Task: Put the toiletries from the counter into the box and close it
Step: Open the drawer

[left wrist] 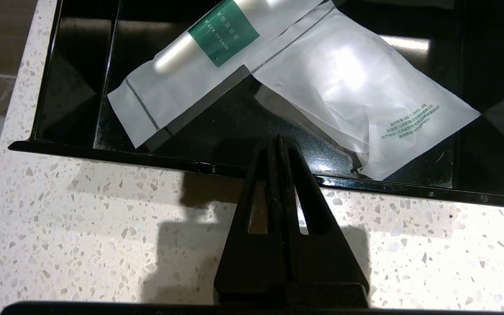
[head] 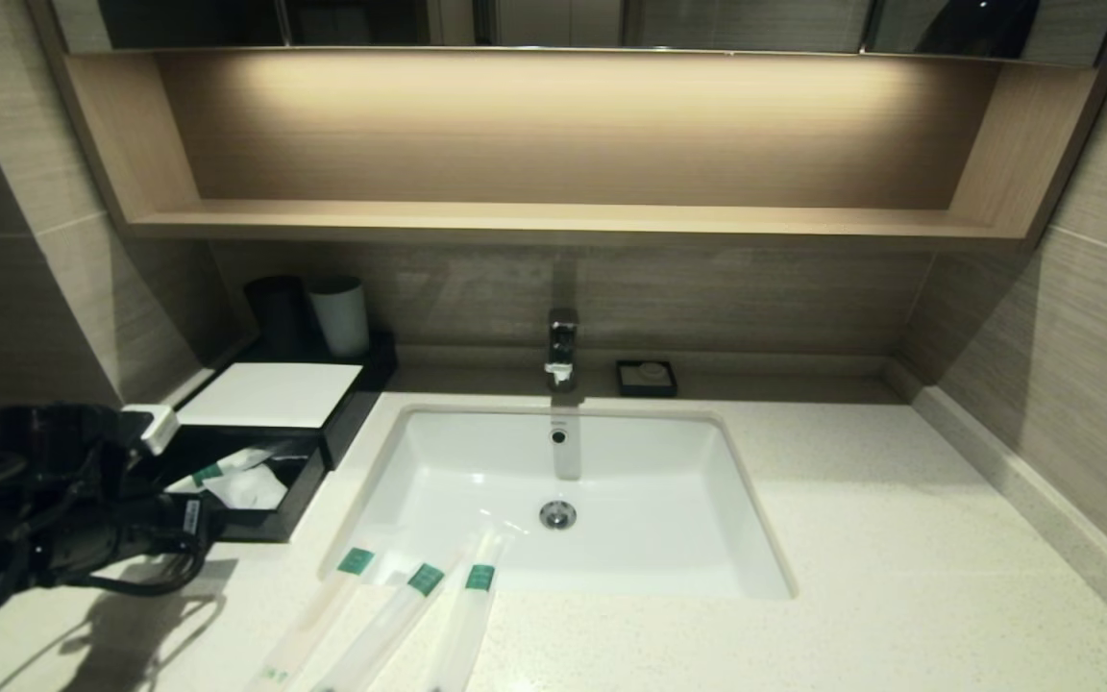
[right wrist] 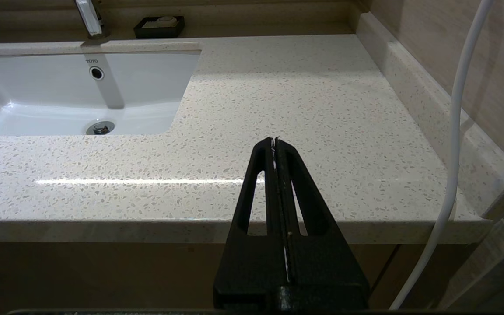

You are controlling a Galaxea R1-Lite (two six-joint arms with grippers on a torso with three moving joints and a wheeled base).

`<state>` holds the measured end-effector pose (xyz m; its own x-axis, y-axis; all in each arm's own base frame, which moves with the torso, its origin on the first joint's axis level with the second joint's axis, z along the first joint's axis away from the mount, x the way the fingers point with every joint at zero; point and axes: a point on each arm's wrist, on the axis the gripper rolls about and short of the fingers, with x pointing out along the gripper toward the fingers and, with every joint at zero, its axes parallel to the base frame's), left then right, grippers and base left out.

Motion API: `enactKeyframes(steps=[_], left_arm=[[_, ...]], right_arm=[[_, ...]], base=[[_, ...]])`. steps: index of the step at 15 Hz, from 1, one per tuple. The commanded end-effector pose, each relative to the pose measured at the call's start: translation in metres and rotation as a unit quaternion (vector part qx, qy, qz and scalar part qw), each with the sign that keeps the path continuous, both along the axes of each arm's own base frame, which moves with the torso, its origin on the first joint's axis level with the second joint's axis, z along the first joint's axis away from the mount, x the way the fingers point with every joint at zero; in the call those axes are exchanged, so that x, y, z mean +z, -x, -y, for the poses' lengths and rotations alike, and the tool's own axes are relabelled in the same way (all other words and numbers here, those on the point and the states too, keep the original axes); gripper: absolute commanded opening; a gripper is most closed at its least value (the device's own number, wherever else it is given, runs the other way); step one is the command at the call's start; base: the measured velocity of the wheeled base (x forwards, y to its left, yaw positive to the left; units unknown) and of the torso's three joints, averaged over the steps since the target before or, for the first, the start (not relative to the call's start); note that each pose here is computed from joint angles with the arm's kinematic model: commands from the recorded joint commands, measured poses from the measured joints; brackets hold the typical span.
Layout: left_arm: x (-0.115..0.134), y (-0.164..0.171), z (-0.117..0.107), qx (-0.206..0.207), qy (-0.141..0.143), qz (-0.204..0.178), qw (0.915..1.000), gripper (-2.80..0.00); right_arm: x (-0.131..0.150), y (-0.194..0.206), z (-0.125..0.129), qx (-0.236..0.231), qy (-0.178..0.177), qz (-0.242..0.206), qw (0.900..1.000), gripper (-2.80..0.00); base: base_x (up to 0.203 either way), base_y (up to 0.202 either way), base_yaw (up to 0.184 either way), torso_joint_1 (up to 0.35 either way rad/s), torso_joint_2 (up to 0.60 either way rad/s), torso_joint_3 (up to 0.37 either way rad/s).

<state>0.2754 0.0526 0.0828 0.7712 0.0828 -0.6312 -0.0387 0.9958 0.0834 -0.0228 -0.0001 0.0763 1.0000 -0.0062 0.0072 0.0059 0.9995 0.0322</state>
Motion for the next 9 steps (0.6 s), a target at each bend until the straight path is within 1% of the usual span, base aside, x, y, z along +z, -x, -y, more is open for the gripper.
enactKeyframes(steps=[1, 3, 6, 9], left_arm=[[0.007, 0.004, 0.001, 0.000, -0.001, 0.002, 1.0000, -2.80], [0.011, 0.008, 0.001, -0.003, -0.005, 0.002, 1.0000, -2.80], [0.015, 0.013, 0.002, -0.007, -0.007, -0.013, 0.9999, -2.80], [0.026, 0.019, 0.004, -0.007, -0.009, -0.004, 0.9999, -2.80]], right_arm=[[0.000, 0.000, 0.000, 0.000, 0.000, 0.000, 1.000, -2.80], [0.000, 0.000, 0.000, 0.000, 0.000, 0.000, 1.000, -2.80], [0.000, 0.000, 0.000, 0.000, 0.000, -0.001, 1.000, -2.80], [0.000, 0.000, 0.000, 0.000, 0.000, -0.001, 1.000, -2.80]], base=[[0.000, 0.000, 0.000, 0.000, 0.00, 0.000], [0.000, 0.000, 0.000, 0.000, 0.00, 0.000], [0.000, 0.000, 0.000, 0.000, 0.00, 0.000], [0.000, 0.000, 0.000, 0.000, 0.00, 0.000]])
